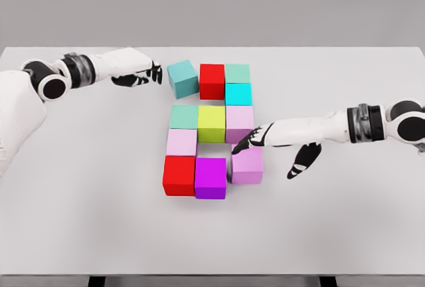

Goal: Assemble the squares on the desktop into the number 2

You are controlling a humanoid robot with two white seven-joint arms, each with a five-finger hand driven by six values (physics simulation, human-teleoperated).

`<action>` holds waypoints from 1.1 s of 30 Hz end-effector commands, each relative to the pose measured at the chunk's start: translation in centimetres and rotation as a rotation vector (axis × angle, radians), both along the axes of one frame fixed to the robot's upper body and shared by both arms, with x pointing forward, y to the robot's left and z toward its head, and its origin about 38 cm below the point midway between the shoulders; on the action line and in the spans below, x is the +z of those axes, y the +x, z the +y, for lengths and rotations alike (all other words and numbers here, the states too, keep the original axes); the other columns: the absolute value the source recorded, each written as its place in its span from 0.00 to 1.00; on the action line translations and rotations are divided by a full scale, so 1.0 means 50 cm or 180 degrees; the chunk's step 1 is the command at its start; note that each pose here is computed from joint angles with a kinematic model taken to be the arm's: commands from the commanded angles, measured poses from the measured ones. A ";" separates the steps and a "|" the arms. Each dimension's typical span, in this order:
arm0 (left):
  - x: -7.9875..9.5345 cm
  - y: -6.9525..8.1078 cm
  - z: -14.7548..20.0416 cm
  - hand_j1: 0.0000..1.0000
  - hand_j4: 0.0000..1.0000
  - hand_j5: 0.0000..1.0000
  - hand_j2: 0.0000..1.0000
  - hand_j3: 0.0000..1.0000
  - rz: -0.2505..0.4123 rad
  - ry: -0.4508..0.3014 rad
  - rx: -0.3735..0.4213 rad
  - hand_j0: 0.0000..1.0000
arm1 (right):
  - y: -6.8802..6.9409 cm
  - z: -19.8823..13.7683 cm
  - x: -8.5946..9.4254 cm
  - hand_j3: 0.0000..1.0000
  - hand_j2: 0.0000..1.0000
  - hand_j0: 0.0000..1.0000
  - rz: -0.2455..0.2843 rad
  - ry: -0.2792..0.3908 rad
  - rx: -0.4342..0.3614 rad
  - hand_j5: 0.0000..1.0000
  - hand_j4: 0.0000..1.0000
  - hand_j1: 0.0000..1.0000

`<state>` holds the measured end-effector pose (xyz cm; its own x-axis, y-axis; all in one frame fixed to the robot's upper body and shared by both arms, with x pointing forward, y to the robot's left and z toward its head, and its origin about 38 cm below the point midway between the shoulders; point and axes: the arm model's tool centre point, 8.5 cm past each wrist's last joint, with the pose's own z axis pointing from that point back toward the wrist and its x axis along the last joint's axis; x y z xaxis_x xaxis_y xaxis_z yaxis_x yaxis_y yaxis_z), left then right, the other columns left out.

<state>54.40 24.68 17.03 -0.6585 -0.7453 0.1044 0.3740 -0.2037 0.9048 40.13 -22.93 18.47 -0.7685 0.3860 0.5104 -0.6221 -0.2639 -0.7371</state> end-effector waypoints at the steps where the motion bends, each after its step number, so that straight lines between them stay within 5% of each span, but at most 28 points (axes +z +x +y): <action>1: -0.004 0.002 -0.004 0.49 0.49 0.49 0.49 0.49 0.0077 0.0056 0.0042 0.49 | -0.001 0.003 0.002 1.00 1.00 1.00 0.0010 0.0025 0.0005 1.00 1.00 1.00; 14: -0.031 0.020 -0.005 0.49 0.49 0.49 0.49 0.49 0.0214 0.0052 0.0476 0.49 | -0.016 0.014 0.006 1.00 1.00 1.00 -0.0001 0.0072 0.0112 1.00 1.00 1.00; 33: -0.035 0.027 -0.037 0.50 0.50 0.50 0.50 0.50 0.0223 -0.0048 0.0512 0.50 | -0.021 0.000 0.020 1.00 1.00 1.00 -0.0030 0.0172 0.0166 1.00 1.00 1.00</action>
